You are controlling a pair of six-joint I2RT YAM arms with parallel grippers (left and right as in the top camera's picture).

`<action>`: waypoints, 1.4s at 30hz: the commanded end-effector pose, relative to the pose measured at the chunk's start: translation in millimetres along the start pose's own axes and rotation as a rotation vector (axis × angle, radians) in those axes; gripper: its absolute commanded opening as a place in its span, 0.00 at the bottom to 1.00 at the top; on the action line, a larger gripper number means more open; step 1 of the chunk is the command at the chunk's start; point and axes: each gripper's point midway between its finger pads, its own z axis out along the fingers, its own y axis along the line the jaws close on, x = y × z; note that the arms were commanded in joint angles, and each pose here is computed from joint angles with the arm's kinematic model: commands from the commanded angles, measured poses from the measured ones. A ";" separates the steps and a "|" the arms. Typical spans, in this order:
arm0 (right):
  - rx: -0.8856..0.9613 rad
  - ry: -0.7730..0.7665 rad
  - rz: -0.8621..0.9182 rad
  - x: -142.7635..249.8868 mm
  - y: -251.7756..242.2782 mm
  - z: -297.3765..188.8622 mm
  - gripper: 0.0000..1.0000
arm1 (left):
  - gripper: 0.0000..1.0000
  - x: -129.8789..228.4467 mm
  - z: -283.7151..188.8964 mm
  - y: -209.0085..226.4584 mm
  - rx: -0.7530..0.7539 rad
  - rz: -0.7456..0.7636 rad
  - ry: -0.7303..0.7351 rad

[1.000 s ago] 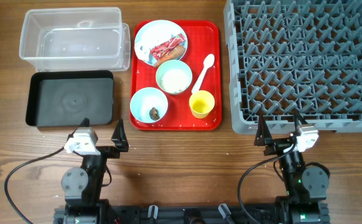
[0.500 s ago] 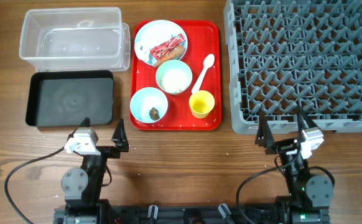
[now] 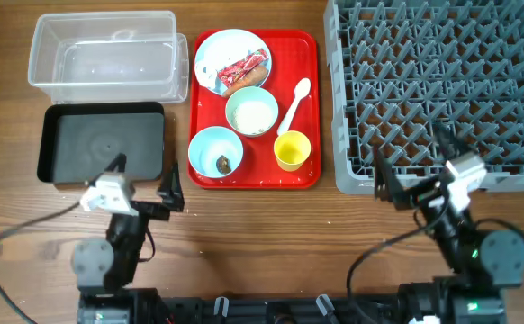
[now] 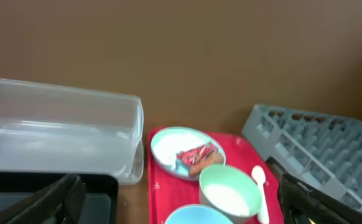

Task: Sort waste into correct bins and load items into the dishwasher rack
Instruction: 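Reach left gripper to the yellow cup and grasp it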

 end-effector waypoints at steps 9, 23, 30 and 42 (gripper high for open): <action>-0.105 0.459 0.136 -17.2 -11.4 66.2 1.00 | 1.00 -44.4 105.5 -9.1 0.004 -0.039 0.518; -0.468 0.582 0.387 28.2 33.9 93.8 1.00 | 1.00 86.8 168.2 -108.6 0.258 -0.087 1.110; -0.302 0.661 0.415 51.4 11.3 99.5 0.85 | 0.85 163.2 158.9 -146.7 0.076 0.030 1.235; -0.133 0.770 0.418 76.6 -9.2 88.5 0.77 | 0.16 203.3 150.0 -153.8 -0.038 0.025 1.299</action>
